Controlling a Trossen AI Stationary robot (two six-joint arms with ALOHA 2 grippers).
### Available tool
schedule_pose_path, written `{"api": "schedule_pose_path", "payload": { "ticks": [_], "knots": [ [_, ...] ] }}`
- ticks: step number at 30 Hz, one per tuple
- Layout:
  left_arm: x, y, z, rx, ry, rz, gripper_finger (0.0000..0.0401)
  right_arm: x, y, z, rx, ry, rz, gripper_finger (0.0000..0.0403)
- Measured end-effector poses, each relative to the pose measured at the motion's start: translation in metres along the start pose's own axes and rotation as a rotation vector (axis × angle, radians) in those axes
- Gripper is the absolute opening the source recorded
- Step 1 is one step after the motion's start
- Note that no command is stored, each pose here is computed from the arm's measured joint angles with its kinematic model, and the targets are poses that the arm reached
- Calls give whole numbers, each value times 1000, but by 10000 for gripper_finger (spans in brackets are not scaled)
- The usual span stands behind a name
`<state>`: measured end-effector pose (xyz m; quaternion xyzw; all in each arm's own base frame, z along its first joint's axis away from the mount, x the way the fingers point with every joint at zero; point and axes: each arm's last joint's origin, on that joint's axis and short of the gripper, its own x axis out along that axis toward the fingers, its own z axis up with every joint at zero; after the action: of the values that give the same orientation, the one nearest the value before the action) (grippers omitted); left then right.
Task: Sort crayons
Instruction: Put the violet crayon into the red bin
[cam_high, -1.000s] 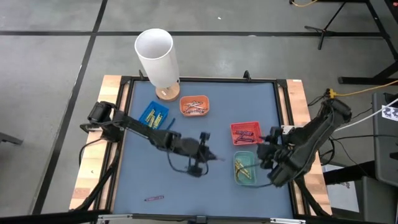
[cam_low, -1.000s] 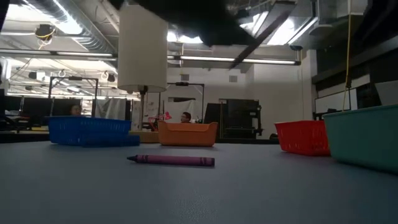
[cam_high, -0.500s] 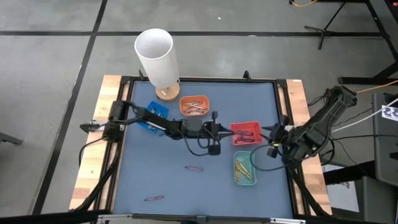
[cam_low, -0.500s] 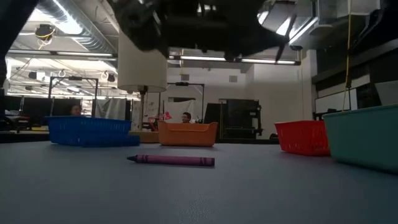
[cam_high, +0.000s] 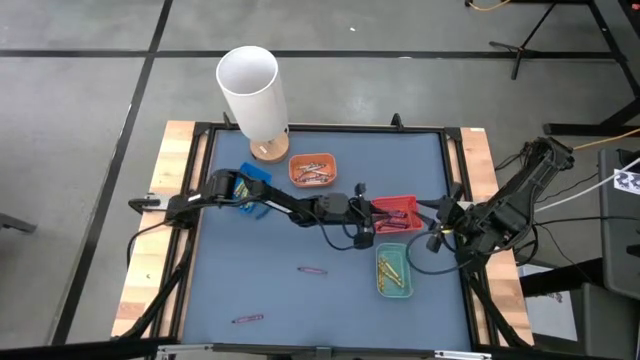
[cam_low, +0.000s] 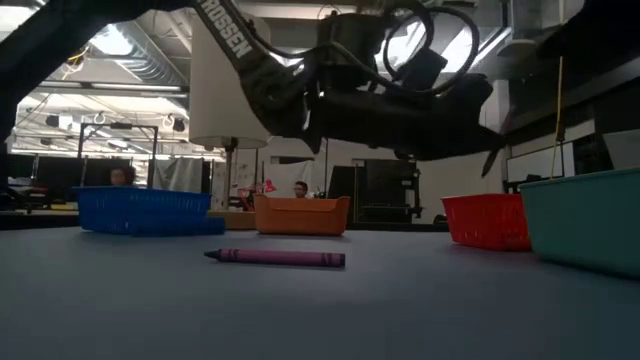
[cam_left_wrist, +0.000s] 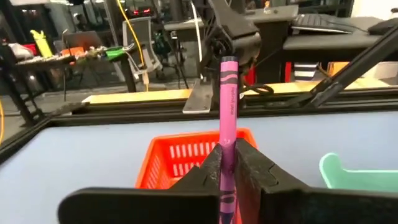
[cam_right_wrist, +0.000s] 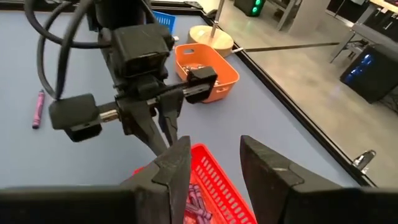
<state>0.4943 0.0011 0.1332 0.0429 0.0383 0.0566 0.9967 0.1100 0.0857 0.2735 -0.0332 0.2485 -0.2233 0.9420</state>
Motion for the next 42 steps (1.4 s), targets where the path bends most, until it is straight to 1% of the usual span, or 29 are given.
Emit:
{"api": "schedule_pose_path", "payload": {
  "ticks": [3,8,13,16,19,23,30,33,37,40,42],
  "knots": [
    [0,0,-2,-7,36,19,18,0,1,1,8,-4,8,138],
    [0,3,-2,-75,37,65,51,0,4,3,-22,-26,17,138],
    [0,4,-3,-74,43,115,86,0,6,6,-54,-46,28,138],
    [0,5,-3,-73,44,134,99,0,8,8,-62,-69,21,138],
    [0,5,-3,-72,48,129,101,-1,9,10,-34,-96,15,138],
    [0,3,-4,-72,51,119,100,-1,12,12,0,-103,37,138],
    [-2,-9,0,-68,48,94,99,0,23,18,-53,-125,88,138],
    [-5,-16,11,-50,32,85,99,1,32,21,-77,-146,99,138],
    [-13,-27,35,-34,29,58,99,5,43,21,-108,-153,101,138],
    [-22,-38,55,-22,70,27,99,9,49,19,-129,-144,94,138],
    [-32,-46,67,-5,129,0,99,11,54,19,-124,-141,102,138]
  ]
}}
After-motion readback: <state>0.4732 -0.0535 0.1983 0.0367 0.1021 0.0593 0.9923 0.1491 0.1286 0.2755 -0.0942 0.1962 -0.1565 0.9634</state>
